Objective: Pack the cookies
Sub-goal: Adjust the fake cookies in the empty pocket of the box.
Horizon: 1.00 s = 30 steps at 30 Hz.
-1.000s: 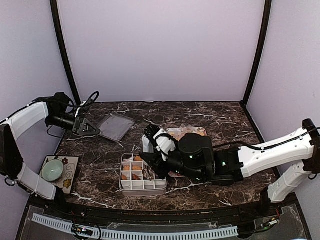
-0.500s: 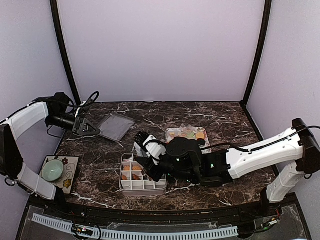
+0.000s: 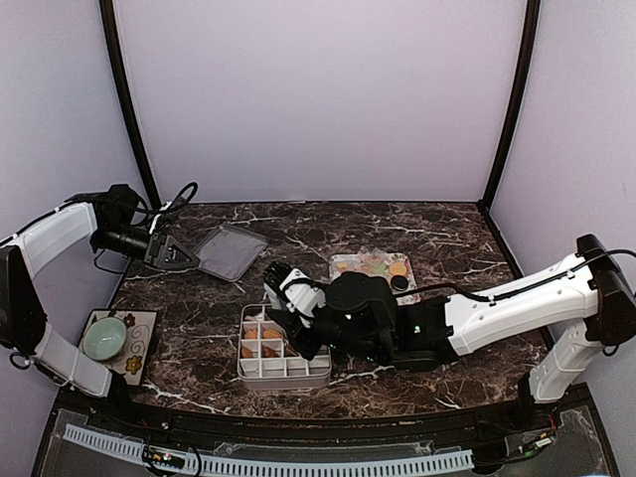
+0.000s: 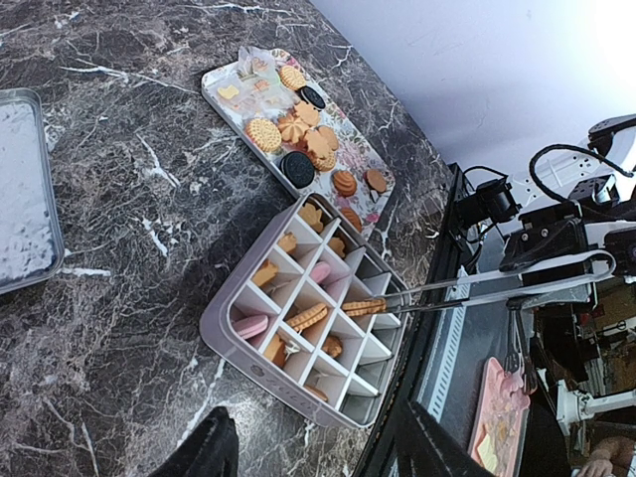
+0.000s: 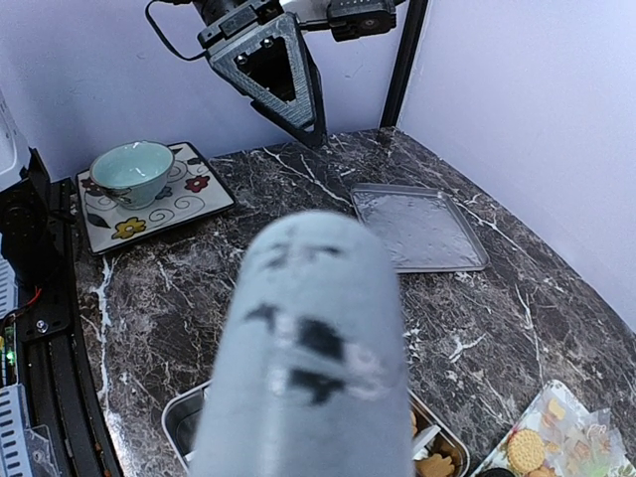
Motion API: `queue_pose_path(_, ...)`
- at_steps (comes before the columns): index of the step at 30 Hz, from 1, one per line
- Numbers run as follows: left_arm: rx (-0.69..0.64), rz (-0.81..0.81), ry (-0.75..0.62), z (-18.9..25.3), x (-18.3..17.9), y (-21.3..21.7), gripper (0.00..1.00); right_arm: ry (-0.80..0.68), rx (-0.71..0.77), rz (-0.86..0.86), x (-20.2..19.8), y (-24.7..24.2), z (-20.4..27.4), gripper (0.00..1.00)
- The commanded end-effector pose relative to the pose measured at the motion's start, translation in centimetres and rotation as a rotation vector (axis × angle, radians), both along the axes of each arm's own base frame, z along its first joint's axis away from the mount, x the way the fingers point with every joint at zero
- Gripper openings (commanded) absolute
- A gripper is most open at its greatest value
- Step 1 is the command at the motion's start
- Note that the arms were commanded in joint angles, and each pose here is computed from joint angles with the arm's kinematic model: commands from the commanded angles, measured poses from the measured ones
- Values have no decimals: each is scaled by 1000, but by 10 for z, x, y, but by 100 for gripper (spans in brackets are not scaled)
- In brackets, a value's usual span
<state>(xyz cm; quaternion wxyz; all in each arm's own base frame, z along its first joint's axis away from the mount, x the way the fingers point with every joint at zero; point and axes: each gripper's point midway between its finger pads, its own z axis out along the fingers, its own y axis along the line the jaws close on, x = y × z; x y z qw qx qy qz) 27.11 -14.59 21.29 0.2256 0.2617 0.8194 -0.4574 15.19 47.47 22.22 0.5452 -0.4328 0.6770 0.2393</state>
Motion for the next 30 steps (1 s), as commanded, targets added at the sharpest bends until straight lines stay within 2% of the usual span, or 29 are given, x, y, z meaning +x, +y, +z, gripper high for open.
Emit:
queue_pose_path(1, -5, -5, -6, 1, -2, 1, 55, -36, 97, -9, 5, 8, 35, 22)
queue_pose_path(4, -8, -6, -6, 2, -2, 0, 55, -44, 100, 6, 3, 9, 37, 24)
queue_pose_path(10, -9, -8, -8, 3, -2, 0, 55, -38, 93, 0, 3, 8, 32, 35)
queue_pose_path(13, -5, -9, -10, 3, -3, 0, 55, -31, 106, -14, 5, 6, 32, 36)
queue_pose_path(21, -8, -8, -13, 5, -2, 0, 55, -41, 137, -20, 5, 4, 44, 26)
queue_pose_path(30, -4, -10, -13, 4, -2, 0, 55, -24, 114, -27, 7, 6, 32, 19)
